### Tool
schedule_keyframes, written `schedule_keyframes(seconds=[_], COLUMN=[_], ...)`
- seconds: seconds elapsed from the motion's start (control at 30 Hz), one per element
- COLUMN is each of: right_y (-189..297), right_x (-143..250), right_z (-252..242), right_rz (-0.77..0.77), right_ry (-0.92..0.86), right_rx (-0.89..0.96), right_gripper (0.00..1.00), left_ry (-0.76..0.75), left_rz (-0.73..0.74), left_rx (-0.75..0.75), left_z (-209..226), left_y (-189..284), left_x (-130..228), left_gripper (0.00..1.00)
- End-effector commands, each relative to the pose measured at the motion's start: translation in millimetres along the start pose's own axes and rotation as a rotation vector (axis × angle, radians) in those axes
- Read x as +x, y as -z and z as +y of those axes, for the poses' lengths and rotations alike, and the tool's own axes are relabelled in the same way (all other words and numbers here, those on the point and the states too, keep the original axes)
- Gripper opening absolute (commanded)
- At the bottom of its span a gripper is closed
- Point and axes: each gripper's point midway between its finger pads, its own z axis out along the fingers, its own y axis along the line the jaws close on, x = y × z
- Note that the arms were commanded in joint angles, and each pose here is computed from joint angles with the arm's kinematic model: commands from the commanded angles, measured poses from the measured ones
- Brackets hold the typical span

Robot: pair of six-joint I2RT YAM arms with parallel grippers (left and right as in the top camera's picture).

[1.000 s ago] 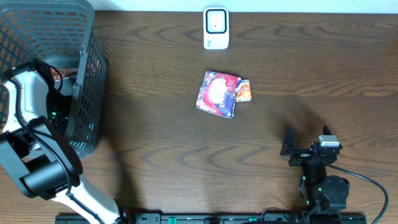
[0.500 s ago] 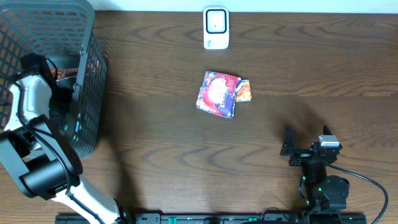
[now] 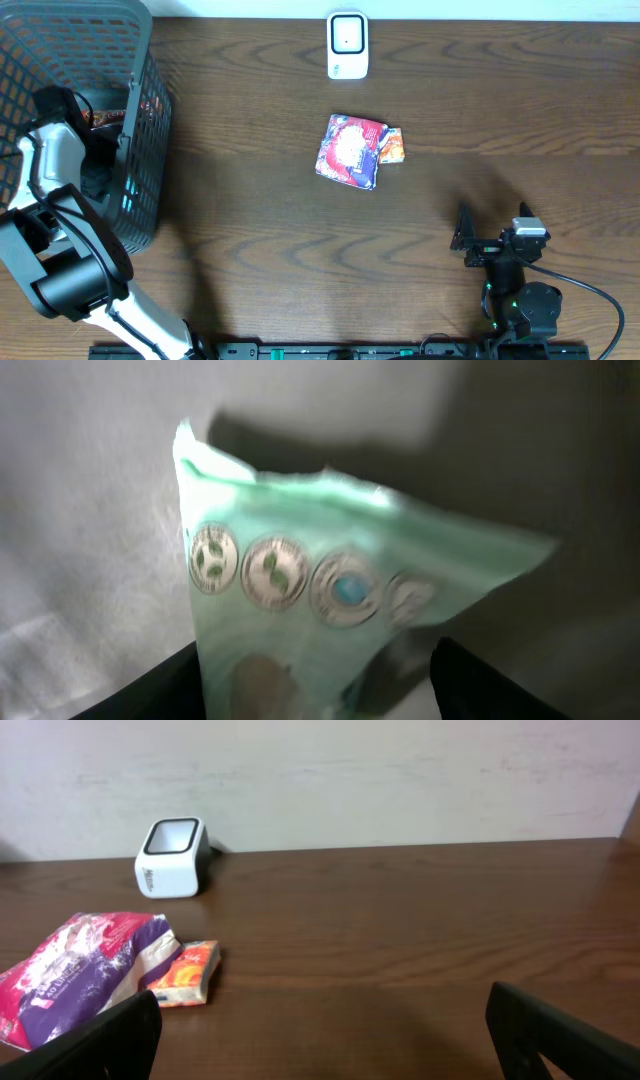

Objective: Scan the item barcode
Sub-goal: 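Reach into the basket and grasp the green pouch with the left gripper, then carry the green pouch past the scanner and release it on the table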

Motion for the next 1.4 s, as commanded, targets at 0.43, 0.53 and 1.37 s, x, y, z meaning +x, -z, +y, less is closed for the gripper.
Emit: schedule_keyframes(seconds=[0.43,0.53,1.37], right_y=[0,0,0], right_x=[1,1,1], right_z=[1,1,1], right_rz=[0.001,0.001,0.001], right_ry=[0.012,0.012,0.012], right_rx=[-0.002,-0.002,-0.002], right_gripper=[0.99,0.99,0.99], left_ry=[-0.046,-0.038,-0.804], left_rz=[-0.301,-0.504,-0.456], left_rx=[0.221,0.362,0.734], left_z=[-27,-36,-229], left_y=[127,206,264], left_x=[-48,-63,202], left_gripper=[0.07,0.08,0.08])
